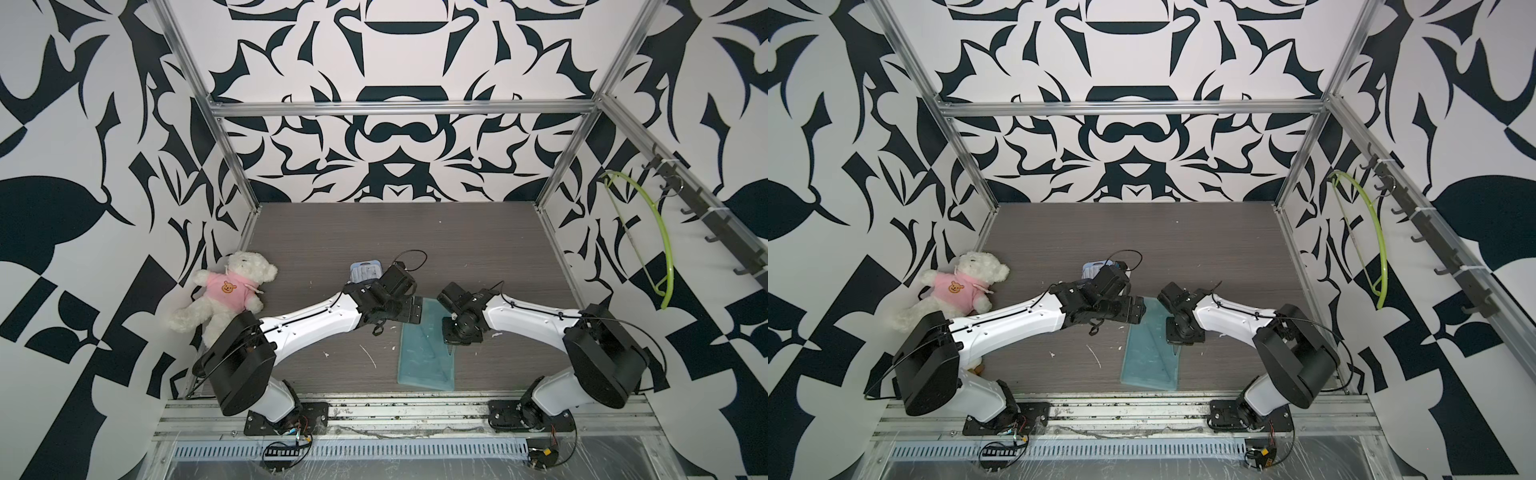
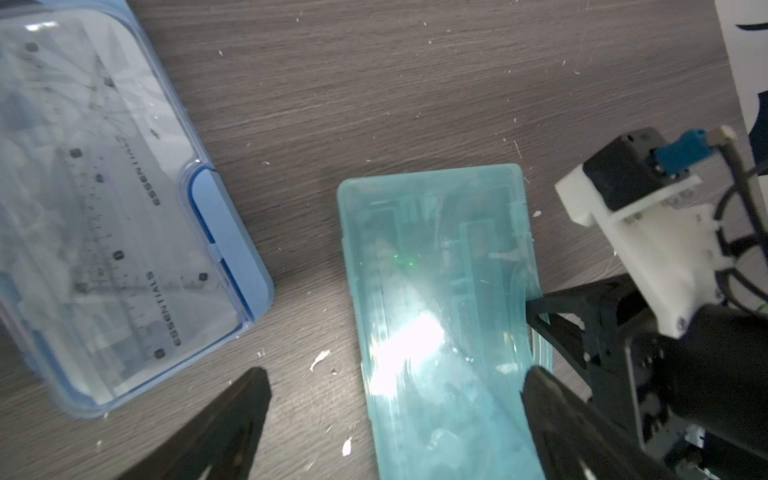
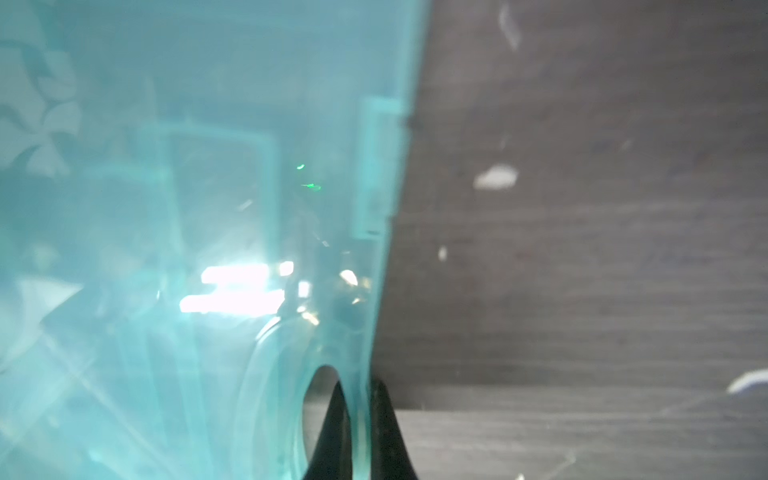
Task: Open the ruler set and take out the ruler
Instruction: Move the ruler set bag to the center of the board.
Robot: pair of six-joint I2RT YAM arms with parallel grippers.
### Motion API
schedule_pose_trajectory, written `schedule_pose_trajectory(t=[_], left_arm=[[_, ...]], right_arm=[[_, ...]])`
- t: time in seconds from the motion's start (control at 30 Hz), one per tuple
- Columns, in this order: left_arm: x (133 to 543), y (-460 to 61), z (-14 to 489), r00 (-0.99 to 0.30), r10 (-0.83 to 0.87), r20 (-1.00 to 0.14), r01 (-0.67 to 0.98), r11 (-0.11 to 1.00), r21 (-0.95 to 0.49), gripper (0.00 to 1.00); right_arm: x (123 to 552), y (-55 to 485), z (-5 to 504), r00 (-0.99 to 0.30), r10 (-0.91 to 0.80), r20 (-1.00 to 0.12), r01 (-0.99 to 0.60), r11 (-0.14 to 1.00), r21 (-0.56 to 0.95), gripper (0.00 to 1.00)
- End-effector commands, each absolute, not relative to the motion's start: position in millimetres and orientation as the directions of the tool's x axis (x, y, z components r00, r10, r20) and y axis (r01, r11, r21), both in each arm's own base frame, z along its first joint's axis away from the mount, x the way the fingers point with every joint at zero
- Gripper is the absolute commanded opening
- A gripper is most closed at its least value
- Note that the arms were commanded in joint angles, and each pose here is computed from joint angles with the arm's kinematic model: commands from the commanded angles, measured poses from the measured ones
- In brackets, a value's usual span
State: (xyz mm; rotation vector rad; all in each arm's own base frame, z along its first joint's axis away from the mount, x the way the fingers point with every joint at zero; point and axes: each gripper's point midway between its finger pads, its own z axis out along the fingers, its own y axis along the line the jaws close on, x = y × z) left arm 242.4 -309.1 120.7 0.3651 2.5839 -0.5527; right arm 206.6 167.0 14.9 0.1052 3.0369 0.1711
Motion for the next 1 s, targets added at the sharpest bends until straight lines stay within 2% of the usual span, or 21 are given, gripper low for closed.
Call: schedule_pose_trajectory(t=[0.0,0.17,0.37,0.5,0.63,0.83,0.97], left_arm=[[242.0,-295.5,121.4,-0.852,0.158,-0.499,0.336,0.896,-0.29,0.99],[245.9,-293.1,124.4,-0.847,0.147,-0.511,0.331,0.898,-0.289,0.99],[251.3,-297.7,128.3,-0.84,0.145,-0.523,0.336,0.896,-0.292,0.99],[254.2,-302.1,130.7,-0.836,0.14,-0.531,0.34,0.891,-0.301,0.99],[254.6,-304.0,130.8,-0.835,0.148,-0.531,0.347,0.889,-0.299,0.99],[254.6,-301.0,132.8,-0.827,0.154,-0.541,0.355,0.889,-0.29,0.99],[255.8,-299.2,133.7,-0.817,0.166,-0.552,0.366,0.889,-0.275,0.99]], right_arm=[[221.5,161.0,16.5,-0.984,0.13,-0.119,0.116,0.986,0.121,0.0],[237.6,132.9,21.3,-0.954,0.271,-0.131,0.253,0.958,0.136,0.0],[260.7,108.3,34.4,-0.859,0.479,-0.183,0.451,0.876,0.172,0.0],[275.8,106.7,44.0,-0.766,0.607,-0.21,0.57,0.793,0.214,0.0],[290.5,113.9,43.6,-0.67,0.718,-0.189,0.668,0.694,0.269,0.0],[306.0,128.0,47.4,-0.62,0.758,-0.202,0.703,0.651,0.285,0.0],[312.2,142.4,50.8,-0.634,0.746,-0.204,0.687,0.665,0.294,0.07]])
